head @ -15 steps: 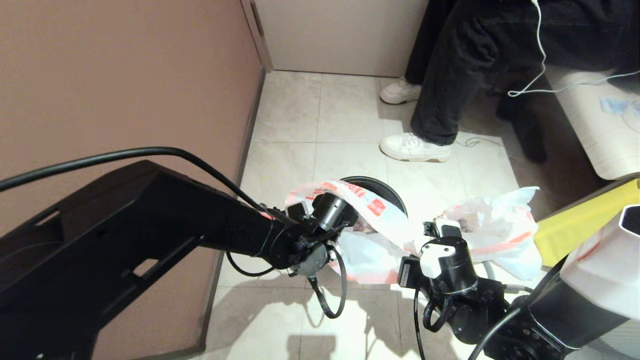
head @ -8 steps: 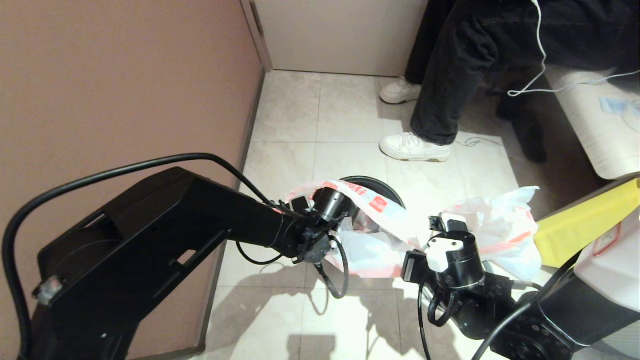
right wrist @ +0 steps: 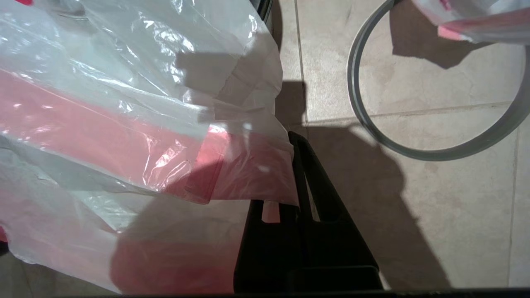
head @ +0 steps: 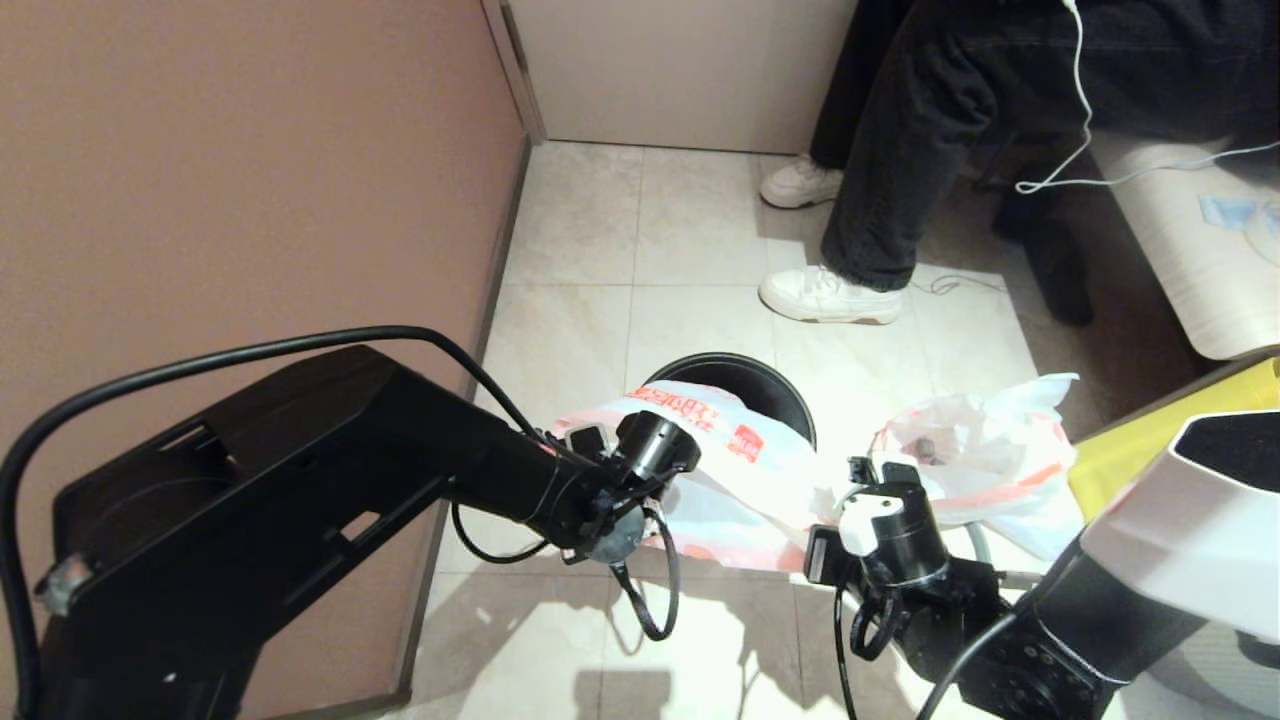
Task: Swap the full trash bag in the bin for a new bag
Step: Put the new garbage bag on the trash can
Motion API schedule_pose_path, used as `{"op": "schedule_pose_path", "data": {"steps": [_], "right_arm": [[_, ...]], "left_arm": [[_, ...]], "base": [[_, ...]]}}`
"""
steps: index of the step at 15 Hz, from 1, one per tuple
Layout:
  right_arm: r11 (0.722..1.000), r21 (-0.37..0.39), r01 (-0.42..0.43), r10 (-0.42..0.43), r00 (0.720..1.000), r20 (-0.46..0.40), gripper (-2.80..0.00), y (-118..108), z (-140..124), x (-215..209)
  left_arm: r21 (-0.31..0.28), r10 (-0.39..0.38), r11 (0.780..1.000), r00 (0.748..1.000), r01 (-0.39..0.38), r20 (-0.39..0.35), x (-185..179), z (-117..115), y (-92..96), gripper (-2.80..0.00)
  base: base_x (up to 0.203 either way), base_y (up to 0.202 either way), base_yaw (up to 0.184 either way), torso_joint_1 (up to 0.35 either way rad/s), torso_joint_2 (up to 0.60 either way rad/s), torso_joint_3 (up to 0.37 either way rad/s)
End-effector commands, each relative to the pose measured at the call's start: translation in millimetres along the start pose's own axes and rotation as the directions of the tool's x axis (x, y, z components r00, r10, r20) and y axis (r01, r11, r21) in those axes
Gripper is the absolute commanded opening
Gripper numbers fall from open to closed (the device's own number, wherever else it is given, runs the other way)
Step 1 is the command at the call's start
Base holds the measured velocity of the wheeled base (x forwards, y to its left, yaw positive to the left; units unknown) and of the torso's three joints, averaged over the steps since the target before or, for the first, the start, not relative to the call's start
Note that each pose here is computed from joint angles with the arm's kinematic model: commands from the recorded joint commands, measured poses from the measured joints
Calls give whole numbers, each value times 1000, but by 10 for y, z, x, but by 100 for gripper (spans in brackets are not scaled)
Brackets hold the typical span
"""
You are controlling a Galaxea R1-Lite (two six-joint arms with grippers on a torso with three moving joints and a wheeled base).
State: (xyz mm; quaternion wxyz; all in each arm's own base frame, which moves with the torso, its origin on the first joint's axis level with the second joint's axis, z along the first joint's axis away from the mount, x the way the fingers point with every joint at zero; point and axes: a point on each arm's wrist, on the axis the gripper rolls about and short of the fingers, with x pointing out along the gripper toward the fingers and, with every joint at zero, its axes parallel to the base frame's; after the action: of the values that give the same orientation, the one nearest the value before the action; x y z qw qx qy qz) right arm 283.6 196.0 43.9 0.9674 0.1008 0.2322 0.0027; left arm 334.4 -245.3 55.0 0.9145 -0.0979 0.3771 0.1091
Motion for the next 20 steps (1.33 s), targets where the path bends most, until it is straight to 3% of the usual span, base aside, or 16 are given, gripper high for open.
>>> {"op": "schedule_pose_path", "data": {"steps": [1,9,13,15,20], "right_arm": [[999,-29,30,-31,998,-51,-280,-35,-208,218],[994,-55,90,-86,994,68,-280,-171,88,1109],[995,-56,87,-81,992,95,-280,-146,136,1207],[992,-73,101,-95,992,80,-280,-191,60,1275],[995,-37,95,-89,987,136,-280,-193,257,1228]], "left_arm": [[3,14,1000,1000,-14,-6,60,-37,1,-280],[21,78,997,997,-78,5,661,10,-34,-280],[-8,132,991,986,-132,103,752,67,-140,-280],[-2,131,991,986,-132,106,821,9,-198,-280],[-48,120,992,984,-115,134,763,207,-177,-280]], "base": [[0,0,0,0,0,0],[0,0,0,0,0,0],[0,0,0,0,0,0],[0,0,0,0,0,0],[0,0,0,0,0,0]]}}
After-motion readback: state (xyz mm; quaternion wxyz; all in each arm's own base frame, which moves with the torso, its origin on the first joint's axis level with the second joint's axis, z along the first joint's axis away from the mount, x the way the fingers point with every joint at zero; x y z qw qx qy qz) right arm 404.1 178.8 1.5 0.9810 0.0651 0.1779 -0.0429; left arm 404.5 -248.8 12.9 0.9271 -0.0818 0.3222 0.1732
